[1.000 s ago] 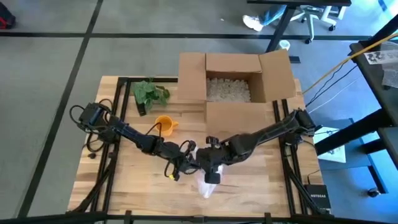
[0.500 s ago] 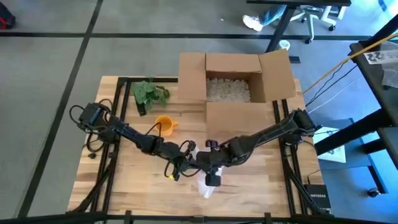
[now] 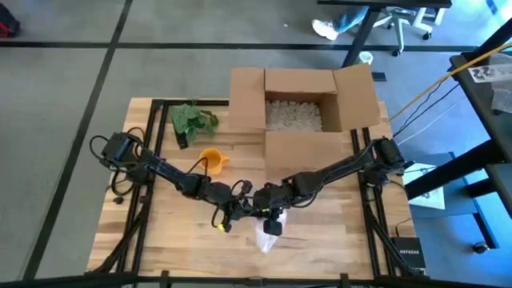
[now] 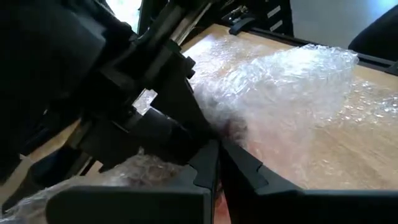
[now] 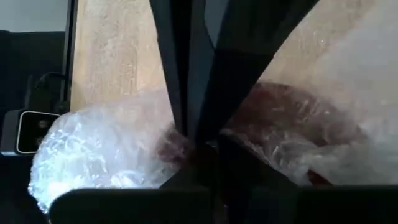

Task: Wrap mug
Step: Wrap the orange mug with the bubble wrap

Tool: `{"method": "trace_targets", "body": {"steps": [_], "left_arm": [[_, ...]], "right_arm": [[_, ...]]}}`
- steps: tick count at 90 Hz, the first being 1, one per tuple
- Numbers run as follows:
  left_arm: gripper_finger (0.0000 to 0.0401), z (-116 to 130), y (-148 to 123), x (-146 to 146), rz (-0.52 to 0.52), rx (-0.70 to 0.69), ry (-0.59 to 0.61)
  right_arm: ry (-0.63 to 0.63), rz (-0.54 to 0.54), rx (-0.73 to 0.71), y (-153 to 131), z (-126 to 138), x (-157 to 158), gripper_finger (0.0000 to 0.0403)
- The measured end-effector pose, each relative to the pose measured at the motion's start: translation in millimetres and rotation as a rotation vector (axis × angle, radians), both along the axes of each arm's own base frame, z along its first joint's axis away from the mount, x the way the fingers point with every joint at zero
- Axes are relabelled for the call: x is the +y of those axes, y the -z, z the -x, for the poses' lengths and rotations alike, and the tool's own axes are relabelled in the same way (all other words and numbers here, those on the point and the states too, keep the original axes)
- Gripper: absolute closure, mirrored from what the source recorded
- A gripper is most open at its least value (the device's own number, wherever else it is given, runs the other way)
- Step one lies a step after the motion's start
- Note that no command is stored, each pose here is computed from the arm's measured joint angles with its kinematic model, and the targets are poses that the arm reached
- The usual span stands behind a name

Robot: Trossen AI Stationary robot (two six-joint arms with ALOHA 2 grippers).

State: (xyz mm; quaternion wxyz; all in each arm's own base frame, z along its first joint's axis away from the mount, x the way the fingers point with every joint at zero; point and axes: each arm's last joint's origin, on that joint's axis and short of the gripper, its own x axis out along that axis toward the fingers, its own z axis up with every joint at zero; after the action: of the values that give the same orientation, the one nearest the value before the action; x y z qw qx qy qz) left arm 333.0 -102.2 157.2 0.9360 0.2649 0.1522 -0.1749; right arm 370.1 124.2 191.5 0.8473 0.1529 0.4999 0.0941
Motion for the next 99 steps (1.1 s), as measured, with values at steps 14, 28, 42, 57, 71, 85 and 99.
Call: {"method": "trace_targets", "body": {"steps": [14,28,42,57,71,85,99], "left_arm": [[0.0401,0.2,0.5,0.0,0.004,0.006,0.000],[0.0401,0.3,0.5,0.0,0.006,0.007,-0.001],[0.0401,0.3,0.4,0.0,0.005,0.007,0.000],[0.0401,0.2,0.3,0.1,0.006,0.005,-0.002],[0.0401,0.2,0.2,0.0,0.001,0.003,0.002],[0.0401,0.3,0.4,0.1,0.001,0.004,0.002],[0.0401,0.3,0.4,0.1,0.005,0.005,0.000]], "right_arm": [[0.017,0.055,-0.022,-24.7,-0.6,-0.6,0.0403],[0.025,0.114,-0.021,-53.0,2.6,-3.2,0.0403],[0.027,0.155,-0.052,-87.8,6.8,-2.0,0.0403],[0.014,0.184,-0.070,-103.4,9.5,6.1,0.0403],[0.004,0.153,-0.042,-92.9,10.1,15.7,0.0403],[-0.011,0.163,0.030,-62.6,2.8,19.7,0.0403],[-0.009,0.151,0.125,-25.2,-4.0,11.2,0.0403]]}}
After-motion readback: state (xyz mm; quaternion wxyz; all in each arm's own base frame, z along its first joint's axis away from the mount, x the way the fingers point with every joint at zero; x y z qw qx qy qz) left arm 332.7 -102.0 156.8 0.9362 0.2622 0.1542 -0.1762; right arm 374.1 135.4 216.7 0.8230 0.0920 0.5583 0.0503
